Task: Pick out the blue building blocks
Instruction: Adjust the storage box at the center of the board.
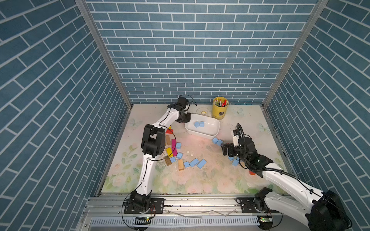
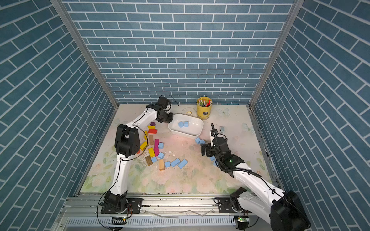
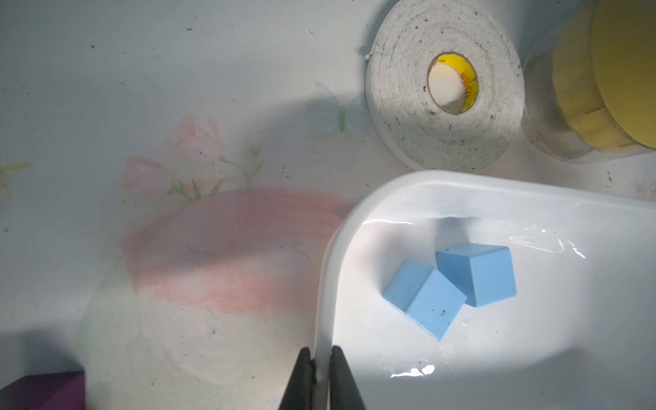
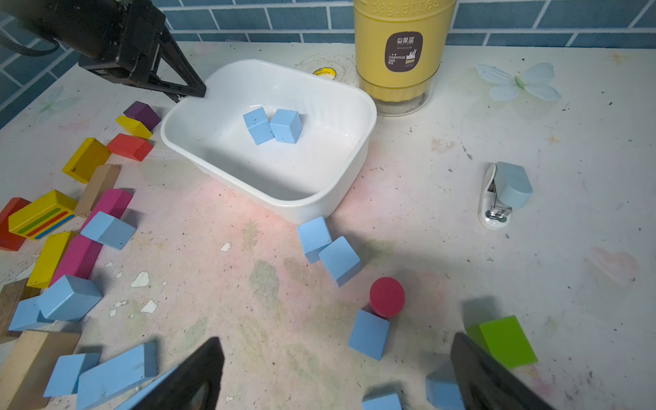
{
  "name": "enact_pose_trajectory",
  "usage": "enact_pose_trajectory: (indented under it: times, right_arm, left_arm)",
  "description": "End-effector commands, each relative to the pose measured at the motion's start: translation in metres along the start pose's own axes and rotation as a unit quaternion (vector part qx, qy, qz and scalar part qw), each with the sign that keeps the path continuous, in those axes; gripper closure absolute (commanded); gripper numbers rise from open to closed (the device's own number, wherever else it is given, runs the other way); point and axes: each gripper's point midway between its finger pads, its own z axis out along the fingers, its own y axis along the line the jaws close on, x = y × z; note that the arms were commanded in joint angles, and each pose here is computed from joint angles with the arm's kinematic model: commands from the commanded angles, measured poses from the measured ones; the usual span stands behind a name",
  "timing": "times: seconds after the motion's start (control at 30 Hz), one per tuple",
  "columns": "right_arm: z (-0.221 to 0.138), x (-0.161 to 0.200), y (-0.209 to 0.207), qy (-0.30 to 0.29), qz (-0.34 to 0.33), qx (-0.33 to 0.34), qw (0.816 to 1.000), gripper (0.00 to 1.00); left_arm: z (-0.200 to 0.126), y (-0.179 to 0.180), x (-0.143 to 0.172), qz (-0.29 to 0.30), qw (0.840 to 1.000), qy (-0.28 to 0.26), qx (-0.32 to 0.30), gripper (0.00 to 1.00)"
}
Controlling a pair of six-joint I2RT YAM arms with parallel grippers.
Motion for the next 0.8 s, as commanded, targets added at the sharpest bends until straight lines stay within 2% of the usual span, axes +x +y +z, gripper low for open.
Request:
enact_pose_trajectory:
  times: [0.0,0.27,0.43,0.77]
  right_arm:
    - [-0.001,-0.009,0.001,-0.005,0.007,0.000,1.000,0.01]
    - [-0.003,-0.009,0.001,-0.005,0.007,-0.001,1.000,0.01]
    - [-0.002,-0.009,0.001,-0.004,0.008,-0.003,1.000,0.01]
    - [-0.004,-0.008,-0.008,-0.014,0.025,0.020,0.999,0.01]
  left_arm:
    - [-0.012,0.009,0.004,0.000,1.000,-0.002,-0.027,0.93]
    - [-0.056,0.021,0.011,-0.003,0.997,-0.050,-0.063,0.96]
    - [-0.081,0.031,0.028,-0.016,0.994,-0.069,-0.083,0.96]
    - [-0.077,0.034,0.064,-0.041,0.995,-0.062,-0.070,0.91]
